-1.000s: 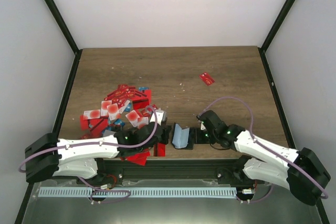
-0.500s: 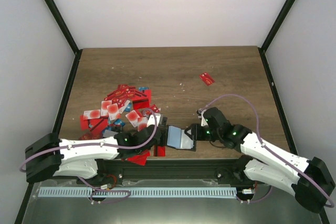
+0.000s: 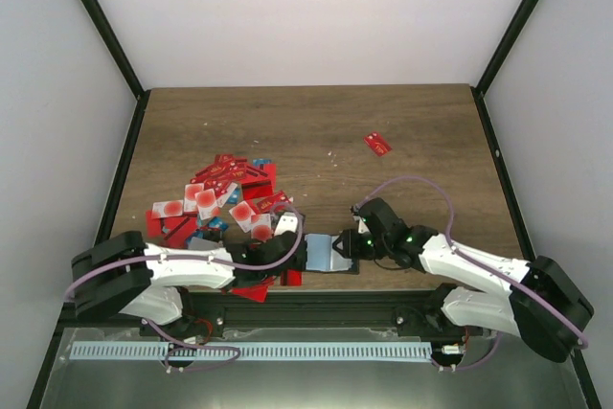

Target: Put the credit cards into the card holder

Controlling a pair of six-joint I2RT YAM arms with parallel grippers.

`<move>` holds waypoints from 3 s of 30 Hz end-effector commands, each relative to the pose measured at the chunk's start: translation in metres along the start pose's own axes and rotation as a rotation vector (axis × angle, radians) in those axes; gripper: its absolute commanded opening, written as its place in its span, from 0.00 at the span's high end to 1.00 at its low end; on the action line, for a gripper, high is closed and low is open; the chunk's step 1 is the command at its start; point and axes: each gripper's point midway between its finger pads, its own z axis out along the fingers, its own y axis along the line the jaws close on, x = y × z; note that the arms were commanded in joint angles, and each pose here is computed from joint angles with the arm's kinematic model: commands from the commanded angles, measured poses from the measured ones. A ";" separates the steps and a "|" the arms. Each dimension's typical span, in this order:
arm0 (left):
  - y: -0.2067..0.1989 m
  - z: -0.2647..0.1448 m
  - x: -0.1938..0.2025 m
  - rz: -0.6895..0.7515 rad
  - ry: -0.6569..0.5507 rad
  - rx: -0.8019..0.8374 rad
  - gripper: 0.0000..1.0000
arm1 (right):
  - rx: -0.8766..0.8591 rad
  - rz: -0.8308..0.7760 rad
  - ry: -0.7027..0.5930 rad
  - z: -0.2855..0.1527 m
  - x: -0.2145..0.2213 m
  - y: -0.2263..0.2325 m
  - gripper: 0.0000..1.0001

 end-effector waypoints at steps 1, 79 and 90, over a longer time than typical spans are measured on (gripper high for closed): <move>-0.020 0.007 -0.012 -0.020 -0.024 0.087 0.96 | 0.057 -0.004 -0.093 -0.005 -0.021 -0.002 0.63; 0.131 -0.099 0.101 -0.498 0.281 -0.158 0.34 | -0.304 -0.301 0.399 0.148 0.072 0.129 0.78; 0.131 -0.095 0.104 -0.513 0.275 -0.136 0.36 | -0.205 -0.276 0.387 0.152 0.075 0.103 0.83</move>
